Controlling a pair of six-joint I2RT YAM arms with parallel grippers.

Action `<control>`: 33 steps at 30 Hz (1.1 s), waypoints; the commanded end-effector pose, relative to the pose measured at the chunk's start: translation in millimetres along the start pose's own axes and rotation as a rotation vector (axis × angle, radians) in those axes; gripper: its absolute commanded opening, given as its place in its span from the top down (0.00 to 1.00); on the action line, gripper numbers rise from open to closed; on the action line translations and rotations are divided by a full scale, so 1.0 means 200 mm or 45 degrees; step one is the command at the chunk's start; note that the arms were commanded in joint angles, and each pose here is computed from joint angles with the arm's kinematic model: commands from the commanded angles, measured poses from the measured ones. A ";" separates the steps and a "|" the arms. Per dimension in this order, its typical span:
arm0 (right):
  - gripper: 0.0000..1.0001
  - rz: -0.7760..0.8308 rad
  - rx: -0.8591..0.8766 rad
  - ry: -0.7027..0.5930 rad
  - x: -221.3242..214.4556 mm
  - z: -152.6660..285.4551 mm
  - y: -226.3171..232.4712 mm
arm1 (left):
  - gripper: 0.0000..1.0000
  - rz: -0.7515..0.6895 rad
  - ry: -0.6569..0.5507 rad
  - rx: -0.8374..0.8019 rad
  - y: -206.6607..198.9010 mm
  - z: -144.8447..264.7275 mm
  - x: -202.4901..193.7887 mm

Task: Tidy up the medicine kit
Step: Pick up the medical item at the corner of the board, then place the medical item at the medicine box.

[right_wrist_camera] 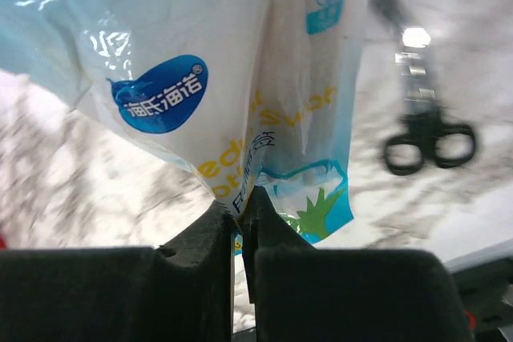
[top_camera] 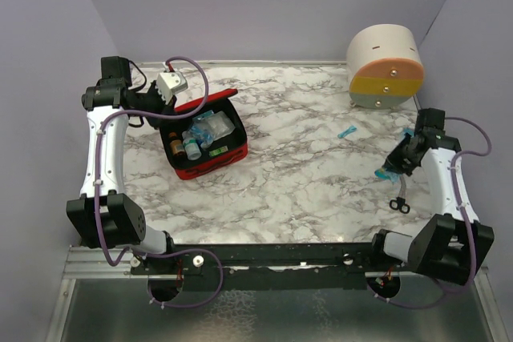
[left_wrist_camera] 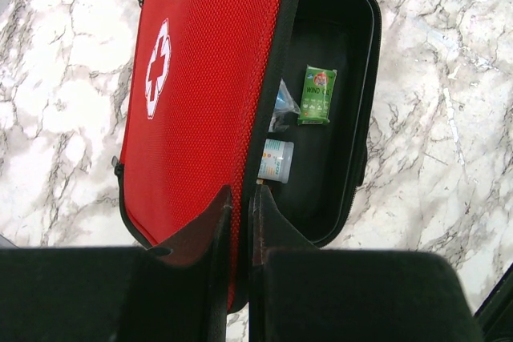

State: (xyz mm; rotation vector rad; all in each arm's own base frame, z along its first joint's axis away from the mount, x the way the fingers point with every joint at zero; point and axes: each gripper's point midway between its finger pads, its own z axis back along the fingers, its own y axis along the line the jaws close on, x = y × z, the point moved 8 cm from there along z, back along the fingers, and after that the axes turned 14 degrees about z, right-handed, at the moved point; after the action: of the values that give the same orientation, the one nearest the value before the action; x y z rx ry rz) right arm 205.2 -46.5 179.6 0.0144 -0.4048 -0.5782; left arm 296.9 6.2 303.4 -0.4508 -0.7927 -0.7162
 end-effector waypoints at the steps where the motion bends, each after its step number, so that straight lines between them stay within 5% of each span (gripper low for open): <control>1: 0.99 0.130 0.317 -0.112 0.09 0.15 0.33 | 1.00 0.030 0.062 0.032 -0.01 0.03 -0.03; 10: 0.99 0.671 0.644 -0.272 0.17 0.40 1.15 | 1.00 0.135 0.035 0.062 0.03 0.03 0.02; 18: 0.99 1.046 1.053 -0.221 -0.14 0.48 1.76 | 1.00 0.278 -0.035 0.091 0.07 0.01 0.10; 26: 0.99 1.047 1.420 -0.063 -0.32 0.58 1.95 | 1.00 0.279 -0.033 0.108 0.08 0.01 0.10; 33: 0.99 0.918 1.752 0.285 -0.42 0.66 2.00 | 1.00 0.290 -0.031 0.094 0.07 0.00 0.08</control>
State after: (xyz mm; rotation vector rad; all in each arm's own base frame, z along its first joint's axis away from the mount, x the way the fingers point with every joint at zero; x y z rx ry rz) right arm 311.0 331.0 299.1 0.9219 -0.5754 0.4742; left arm 315.3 4.6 319.2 -0.4986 -0.8026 -0.5144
